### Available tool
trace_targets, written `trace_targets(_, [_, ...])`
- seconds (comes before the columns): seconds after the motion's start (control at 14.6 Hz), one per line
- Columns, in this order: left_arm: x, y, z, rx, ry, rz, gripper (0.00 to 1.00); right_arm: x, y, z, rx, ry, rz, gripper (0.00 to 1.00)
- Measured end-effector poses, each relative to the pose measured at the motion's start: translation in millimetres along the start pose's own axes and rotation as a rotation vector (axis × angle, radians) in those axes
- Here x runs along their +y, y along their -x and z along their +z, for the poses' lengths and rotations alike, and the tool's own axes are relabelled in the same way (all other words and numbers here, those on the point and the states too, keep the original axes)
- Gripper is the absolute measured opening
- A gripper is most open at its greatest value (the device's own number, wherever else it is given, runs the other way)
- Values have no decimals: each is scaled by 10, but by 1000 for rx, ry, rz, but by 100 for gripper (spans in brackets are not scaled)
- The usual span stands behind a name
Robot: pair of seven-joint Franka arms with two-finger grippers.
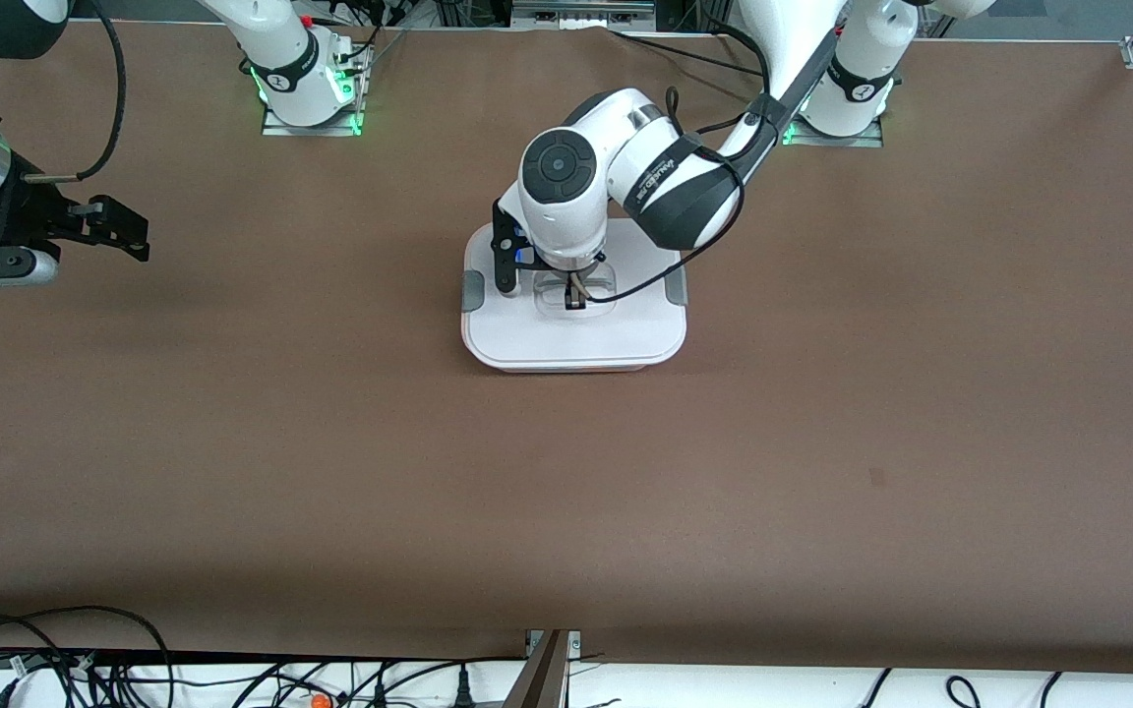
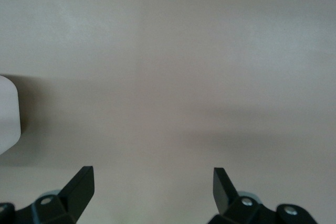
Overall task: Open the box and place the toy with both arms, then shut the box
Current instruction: 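Lower the lid onto the tub and press it down with the left gripper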
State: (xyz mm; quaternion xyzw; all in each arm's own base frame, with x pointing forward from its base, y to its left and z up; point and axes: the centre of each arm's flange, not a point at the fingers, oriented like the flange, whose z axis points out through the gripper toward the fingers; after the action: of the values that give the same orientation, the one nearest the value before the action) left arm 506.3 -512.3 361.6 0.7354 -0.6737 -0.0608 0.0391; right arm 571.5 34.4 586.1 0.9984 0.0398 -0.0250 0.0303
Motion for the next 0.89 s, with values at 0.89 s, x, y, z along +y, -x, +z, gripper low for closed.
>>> trace_targets(0.89, [55, -47, 19, -3, 0, -16, 7, -47, -9, -13, 4, -50, 3, 100])
